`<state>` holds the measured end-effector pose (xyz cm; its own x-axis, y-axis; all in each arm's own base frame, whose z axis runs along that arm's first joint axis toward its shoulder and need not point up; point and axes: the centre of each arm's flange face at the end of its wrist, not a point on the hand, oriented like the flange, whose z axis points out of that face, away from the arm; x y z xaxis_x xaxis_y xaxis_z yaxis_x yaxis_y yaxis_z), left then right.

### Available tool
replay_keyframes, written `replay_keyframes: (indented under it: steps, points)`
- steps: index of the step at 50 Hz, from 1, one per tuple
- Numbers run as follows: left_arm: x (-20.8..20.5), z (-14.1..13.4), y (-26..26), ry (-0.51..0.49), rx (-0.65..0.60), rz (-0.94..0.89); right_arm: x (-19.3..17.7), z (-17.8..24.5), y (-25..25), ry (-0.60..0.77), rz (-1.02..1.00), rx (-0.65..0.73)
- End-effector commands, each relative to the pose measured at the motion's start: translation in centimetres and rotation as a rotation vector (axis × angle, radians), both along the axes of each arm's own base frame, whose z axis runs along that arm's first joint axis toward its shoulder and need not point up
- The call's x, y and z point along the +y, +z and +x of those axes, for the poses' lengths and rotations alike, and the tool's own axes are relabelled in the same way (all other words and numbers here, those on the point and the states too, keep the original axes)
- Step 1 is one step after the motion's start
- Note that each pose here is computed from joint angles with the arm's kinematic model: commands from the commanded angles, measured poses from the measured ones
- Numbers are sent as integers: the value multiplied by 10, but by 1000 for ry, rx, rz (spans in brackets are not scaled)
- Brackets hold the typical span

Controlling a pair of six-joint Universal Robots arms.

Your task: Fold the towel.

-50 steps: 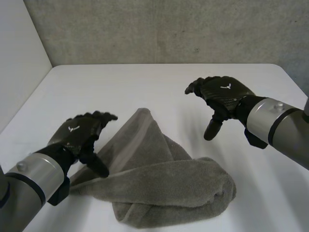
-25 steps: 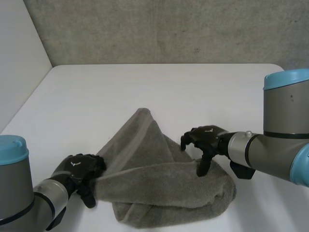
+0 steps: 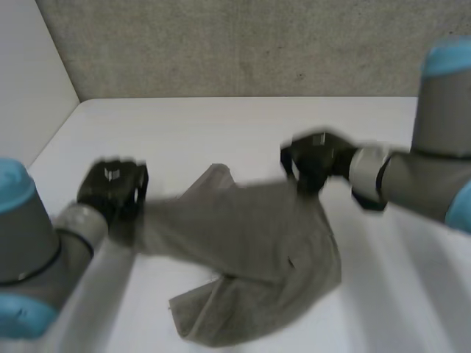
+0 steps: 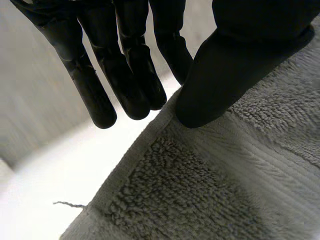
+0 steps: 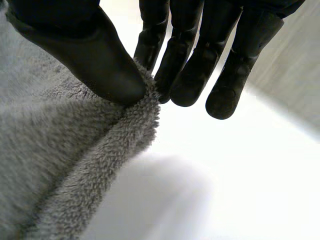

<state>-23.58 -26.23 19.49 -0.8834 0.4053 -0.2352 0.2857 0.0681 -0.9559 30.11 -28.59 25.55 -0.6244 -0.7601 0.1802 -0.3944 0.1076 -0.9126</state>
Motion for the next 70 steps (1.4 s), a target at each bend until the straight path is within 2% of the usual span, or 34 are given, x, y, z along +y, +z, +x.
replay_keyframes:
  steps: [1,2,3,5,7,10,12,13,14,15,16,17,18,19,20,21,22,25,26,27,29,31,36,38,45,51,57,65,70]
  points:
    - [-45,-23,141,25,216,-473,-18,6,154,-25,-485,-375]
    - [-47,-20,177,62,311,-588,-15,1,178,-33,-548,-478]
    - [-47,-20,178,63,312,-589,-15,1,178,-33,-549,-479]
    - [-41,-10,232,120,478,-760,0,-12,221,-42,-649,-643]
    - [-38,-6,247,136,529,-807,5,-17,227,-45,-644,-679]
    - [-37,-4,251,136,546,-818,6,-19,211,-55,-592,-647]
    - [-38,-7,226,137,506,-739,5,-19,197,-61,-558,-610]
    - [-38,-7,226,137,505,-738,8,-16,181,-57,-529,-559]
    - [-39,-7,205,136,473,-678,11,-14,162,-50,-496,-485]
    - [-39,-7,184,133,443,-622,11,-14,162,-50,-496,-484]
    - [-39,-7,184,133,442,-621,13,-12,124,-30,-436,-345]
    - [-37,-7,154,127,398,-542,18,-12,95,-14,-386,-244]
    - [-37,-7,154,127,398,-541,18,-12,95,-14,-386,-243]
    - [-32,-4,116,121,345,-439,24,-10,68,5,-341,-153]
    - [-25,-2,87,113,306,-361,24,-10,67,5,-341,-152]
    - [-25,-1,86,113,305,-360,32,-7,36,36,-292,-64]
    - [-18,1,64,106,277,-299,47,-1,-8,94,-214,43]
    - [-10,4,39,96,247,-231,55,0,-30,116,-166,97]
    - [-2,5,18,85,225,-175,64,-2,-58,125,-89,151]
    - [3,7,5,83,211,-141,64,-2,-59,125,-89,152]
    - [7,9,-8,83,195,-104,80,-6,-110,129,60,248]
    - [10,12,-17,90,184,-78,86,-6,-120,139,89,267]
    - [12,22,-23,123,173,-51,94,-4,-109,139,73,245]
    - [11,24,-20,128,177,-61,95,-6,-74,101,4,157]
    - [14,34,4,149,203,-140,96,-11,-18,35,-80,-23]
    - [18,39,18,161,221,-190,67,-25,4,-53,-153,-68]
    - [17,43,19,173,221,-195,45,-19,0,-53,-156,-25]
    - [14,47,19,188,220,-198,-7,3,-34,12,-123,174]
    - [12,49,19,198,221,-202,-33,15,-54,29,-120,215]
